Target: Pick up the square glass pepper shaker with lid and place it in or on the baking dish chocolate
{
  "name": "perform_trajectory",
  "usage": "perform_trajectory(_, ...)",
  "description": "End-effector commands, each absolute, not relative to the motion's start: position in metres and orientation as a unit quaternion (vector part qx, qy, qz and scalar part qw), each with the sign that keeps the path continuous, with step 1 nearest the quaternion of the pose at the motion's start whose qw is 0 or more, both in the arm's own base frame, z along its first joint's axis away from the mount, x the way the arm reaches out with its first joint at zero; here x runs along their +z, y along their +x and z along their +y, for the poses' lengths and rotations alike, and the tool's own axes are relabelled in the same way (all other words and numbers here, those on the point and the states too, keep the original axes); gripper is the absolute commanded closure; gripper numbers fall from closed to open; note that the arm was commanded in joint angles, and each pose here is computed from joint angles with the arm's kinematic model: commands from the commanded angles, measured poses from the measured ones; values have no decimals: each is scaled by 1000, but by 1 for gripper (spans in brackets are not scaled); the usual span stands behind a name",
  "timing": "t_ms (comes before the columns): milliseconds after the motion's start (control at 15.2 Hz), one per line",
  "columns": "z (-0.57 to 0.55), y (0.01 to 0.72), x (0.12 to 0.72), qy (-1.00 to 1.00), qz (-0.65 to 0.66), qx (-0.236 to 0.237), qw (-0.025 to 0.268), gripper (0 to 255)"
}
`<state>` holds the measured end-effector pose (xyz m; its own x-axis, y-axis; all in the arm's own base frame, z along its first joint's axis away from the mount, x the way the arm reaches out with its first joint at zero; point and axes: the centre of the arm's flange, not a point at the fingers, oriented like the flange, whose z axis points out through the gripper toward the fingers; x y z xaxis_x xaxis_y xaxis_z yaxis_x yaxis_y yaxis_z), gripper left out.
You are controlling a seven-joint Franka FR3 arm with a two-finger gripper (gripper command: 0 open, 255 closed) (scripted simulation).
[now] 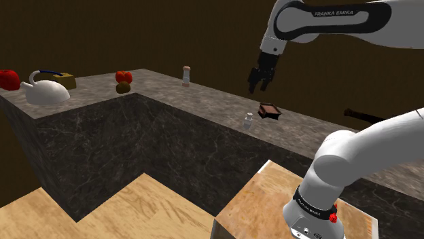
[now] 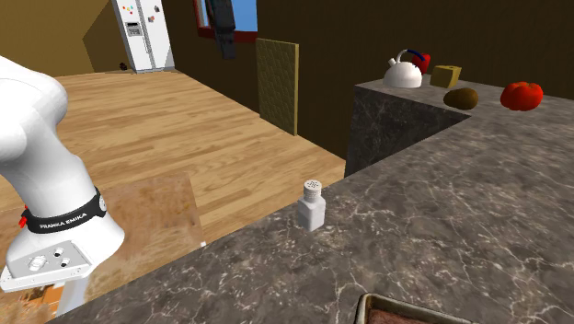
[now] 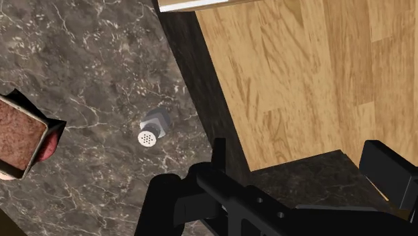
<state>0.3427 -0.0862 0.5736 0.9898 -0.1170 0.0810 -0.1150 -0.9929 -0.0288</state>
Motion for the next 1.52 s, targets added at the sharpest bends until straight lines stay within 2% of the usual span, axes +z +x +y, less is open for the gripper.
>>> perform_trajectory(0, -104, 353, 558, -998, 55, -37, 10, 0)
perform_trajectory(1188, -263, 452, 409, -1000, 30, 0, -4, 0)
perform_trajectory(1452, -264, 453, 391, -1000, 30, 1, -4, 0)
